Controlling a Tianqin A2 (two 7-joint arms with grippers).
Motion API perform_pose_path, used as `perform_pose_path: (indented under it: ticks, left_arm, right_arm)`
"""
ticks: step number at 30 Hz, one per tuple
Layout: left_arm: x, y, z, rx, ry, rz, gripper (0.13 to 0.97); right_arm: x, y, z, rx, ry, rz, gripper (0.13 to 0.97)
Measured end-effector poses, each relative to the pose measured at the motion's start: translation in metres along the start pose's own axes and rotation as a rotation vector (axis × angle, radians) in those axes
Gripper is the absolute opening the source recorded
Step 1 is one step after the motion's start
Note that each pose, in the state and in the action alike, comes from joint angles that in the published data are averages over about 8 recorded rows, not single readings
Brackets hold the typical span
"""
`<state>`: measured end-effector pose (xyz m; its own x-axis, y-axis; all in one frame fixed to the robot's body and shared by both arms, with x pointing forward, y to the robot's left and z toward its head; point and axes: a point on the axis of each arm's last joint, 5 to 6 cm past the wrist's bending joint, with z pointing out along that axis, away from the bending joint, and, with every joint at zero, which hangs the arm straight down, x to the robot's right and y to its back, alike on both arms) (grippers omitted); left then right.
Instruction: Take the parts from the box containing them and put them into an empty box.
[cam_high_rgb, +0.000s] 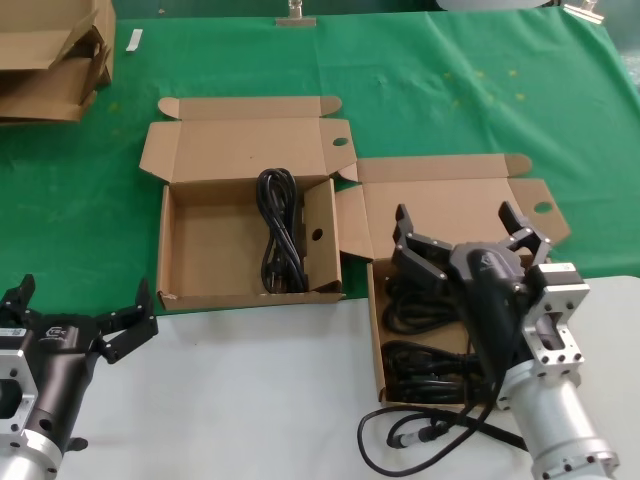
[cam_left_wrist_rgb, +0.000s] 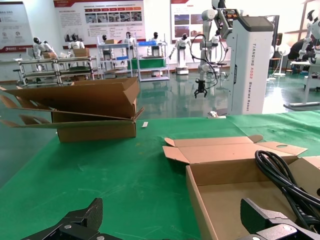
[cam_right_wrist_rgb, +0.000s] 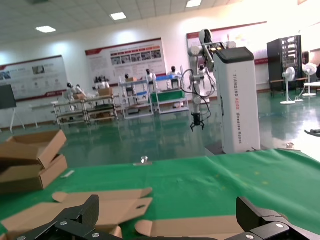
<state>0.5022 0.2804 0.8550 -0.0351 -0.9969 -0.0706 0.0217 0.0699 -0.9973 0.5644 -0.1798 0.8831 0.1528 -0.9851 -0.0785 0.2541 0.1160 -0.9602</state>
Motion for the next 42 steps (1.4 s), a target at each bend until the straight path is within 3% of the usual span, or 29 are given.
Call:
perform_pose_path:
  ticks: [7,42]
  left_arm:
    - [0.0000,0.0000,0.000,0.000,0.000,0.000,0.966]
    - [0.0000,0.0000,0.000,0.000,0.000,0.000,0.966]
  right_arm:
    - [0.008,0.001,-0.005,-0.038,0.023,-0.015,0.965]
    - [0.055,0.004,-0.039,-0.195,0.086,-0.092,0.966]
